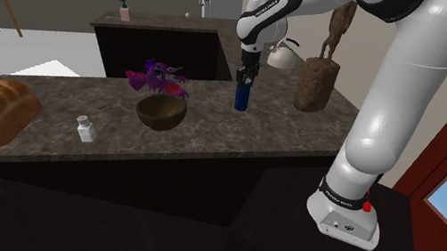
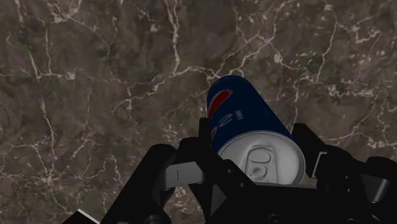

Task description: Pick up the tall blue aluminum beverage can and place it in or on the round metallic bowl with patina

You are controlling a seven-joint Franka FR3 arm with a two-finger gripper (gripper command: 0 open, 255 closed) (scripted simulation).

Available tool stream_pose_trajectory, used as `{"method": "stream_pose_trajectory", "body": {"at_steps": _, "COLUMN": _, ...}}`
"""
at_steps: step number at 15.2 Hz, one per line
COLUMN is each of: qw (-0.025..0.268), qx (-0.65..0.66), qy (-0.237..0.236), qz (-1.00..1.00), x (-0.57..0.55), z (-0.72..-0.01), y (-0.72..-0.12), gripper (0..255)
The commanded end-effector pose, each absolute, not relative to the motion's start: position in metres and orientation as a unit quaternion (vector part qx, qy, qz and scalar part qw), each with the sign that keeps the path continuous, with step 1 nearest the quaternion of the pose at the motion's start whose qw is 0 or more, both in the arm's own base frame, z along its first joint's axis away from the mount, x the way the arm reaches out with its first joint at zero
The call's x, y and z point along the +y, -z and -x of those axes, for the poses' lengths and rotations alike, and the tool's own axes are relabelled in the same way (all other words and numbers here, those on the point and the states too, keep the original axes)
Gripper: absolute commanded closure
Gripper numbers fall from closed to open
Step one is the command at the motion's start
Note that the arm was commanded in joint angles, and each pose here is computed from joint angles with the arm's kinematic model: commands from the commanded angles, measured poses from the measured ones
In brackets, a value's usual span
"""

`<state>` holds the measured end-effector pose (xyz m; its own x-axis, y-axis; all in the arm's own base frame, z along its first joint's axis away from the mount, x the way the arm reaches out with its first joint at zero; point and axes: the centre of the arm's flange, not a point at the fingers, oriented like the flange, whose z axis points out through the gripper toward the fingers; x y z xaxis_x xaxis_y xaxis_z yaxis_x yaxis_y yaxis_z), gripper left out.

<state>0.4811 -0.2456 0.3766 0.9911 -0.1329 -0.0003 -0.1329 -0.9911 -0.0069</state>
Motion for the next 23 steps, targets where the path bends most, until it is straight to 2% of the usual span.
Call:
{"method": "stream_pose_trajectory", "body": {"at_steps": 1, "qw": 0.004, "qx": 0.066, "qy": 0.000, "qz": 0.998, "x": -0.245, "z": -0.481, "y": -0.376, "gripper": 255}}
{"method": "stream_pose_trajectory", "body": {"at_steps": 4, "qw": 0.004, "qx": 0.066, "qy": 0.000, "qz": 0.998, "x": -0.245, "z": -0.481, "y": -0.376, "gripper": 255}}
{"method": "stream_pose_trajectory", "body": {"at_steps": 23, "qw": 0.004, "qx": 0.066, "qy": 0.000, "qz": 0.998, "x": -0.245, "z": -0.481, "y": -0.477, "gripper": 255}}
